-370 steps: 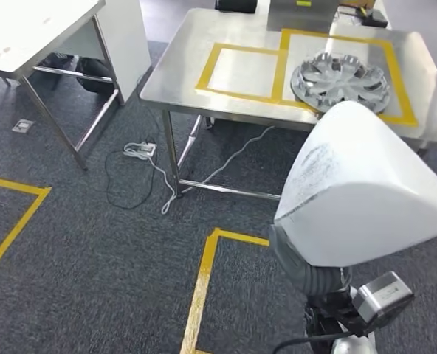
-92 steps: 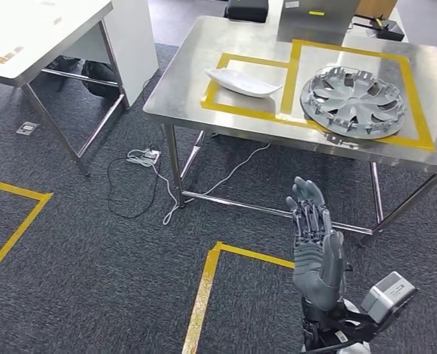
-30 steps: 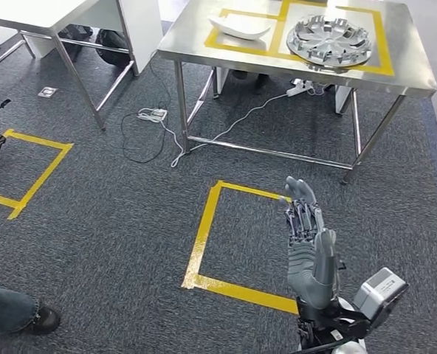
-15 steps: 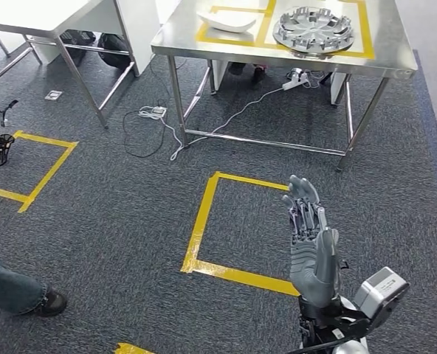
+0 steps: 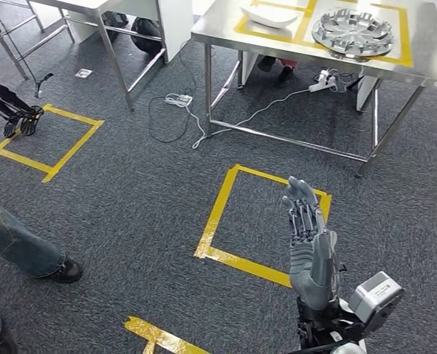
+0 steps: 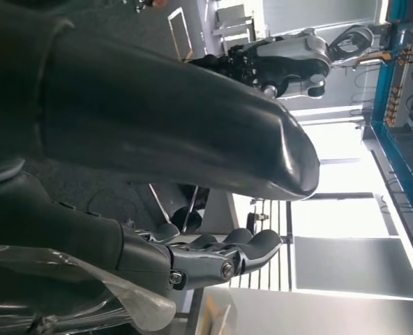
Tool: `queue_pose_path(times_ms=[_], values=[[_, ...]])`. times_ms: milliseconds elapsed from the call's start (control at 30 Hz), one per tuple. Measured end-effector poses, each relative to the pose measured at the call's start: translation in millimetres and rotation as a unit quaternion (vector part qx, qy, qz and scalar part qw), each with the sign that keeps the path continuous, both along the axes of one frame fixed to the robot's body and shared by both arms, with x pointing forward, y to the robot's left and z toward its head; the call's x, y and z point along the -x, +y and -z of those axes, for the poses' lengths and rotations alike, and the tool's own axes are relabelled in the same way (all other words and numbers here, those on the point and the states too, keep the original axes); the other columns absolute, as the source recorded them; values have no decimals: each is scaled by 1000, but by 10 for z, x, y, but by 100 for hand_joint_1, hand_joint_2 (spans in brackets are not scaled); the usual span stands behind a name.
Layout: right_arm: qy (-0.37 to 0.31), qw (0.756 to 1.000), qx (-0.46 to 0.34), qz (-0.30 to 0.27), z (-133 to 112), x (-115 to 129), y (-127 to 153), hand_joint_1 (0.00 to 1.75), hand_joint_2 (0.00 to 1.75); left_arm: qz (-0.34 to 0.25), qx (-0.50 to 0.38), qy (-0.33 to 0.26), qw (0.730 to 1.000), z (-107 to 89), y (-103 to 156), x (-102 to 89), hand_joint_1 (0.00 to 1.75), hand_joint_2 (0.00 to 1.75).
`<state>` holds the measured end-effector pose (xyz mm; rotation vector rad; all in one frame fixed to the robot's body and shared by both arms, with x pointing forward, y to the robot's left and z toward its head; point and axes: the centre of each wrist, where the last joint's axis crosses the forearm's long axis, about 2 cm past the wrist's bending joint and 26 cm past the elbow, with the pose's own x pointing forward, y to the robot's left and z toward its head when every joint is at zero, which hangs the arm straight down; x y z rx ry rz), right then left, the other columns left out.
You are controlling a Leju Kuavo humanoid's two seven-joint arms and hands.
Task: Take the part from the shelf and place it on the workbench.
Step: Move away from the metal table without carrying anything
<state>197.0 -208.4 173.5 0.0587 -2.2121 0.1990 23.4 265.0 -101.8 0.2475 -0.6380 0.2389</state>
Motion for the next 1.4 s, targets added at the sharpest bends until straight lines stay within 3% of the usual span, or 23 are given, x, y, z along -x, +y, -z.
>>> queue_pose_path(times_ms=[1400], values=[[-5,999,29,-11,-2,15,35,0,0,1,-10,0,1000,4,46,3,0,0]])
